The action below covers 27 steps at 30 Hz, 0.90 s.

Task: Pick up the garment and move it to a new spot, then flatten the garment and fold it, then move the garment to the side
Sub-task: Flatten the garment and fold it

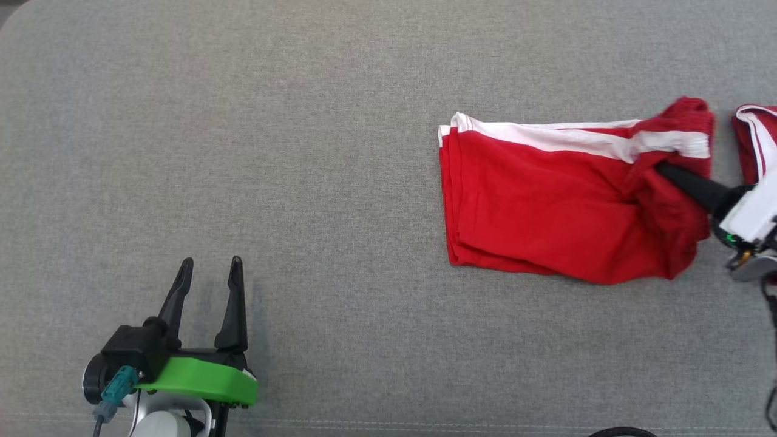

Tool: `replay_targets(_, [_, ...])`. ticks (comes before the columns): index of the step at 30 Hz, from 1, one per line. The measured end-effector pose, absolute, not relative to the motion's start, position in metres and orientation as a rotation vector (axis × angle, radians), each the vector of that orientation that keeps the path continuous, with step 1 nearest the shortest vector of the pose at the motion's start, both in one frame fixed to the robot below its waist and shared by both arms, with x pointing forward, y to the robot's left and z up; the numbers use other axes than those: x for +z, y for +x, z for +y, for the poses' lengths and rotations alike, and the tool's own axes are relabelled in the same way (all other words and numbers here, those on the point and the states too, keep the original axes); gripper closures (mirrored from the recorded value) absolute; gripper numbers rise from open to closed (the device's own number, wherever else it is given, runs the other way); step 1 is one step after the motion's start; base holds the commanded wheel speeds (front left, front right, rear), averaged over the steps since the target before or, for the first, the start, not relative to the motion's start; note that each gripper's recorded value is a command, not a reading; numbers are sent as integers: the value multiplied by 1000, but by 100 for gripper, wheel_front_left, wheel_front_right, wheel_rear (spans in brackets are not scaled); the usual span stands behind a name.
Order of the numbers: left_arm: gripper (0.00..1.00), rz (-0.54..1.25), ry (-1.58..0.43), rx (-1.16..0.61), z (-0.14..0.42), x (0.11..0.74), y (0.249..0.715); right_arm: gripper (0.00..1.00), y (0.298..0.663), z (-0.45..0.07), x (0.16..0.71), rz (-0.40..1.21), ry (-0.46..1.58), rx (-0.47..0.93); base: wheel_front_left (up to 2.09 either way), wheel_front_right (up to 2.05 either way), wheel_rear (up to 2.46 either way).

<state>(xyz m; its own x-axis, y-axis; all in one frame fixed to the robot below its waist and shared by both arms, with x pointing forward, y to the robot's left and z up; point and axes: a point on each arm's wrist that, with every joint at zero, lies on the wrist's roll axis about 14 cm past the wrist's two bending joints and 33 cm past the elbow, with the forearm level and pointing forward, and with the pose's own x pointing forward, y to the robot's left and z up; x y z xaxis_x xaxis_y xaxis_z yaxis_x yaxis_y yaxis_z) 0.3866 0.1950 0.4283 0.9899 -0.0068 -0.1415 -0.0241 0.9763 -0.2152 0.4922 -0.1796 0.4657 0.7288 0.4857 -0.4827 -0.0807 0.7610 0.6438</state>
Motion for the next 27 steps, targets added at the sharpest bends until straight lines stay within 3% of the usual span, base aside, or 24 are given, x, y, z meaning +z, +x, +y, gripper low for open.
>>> replay_targets(5, [0, 174, -189, -48, 183, 418, 393, 100, 486, -107, 463, 723, 666, 426, 0, 0, 0])
replay_targets(7, [0, 193, -169, -79, 178, 412, 397, 100, 494, -103, 463, 709, 636, 415, 0, 0, 0])
replay_targets(14, [0, 228, -132, -152, 166, 400, 406, 100, 502, -26, 429, 711, 788, 515, 0, 0, 0])
replay_targets(27, [0, 239, -132, -184, 156, 400, 400, 100, 498, 37, 444, 690, 811, 621, 0, 0, 0])
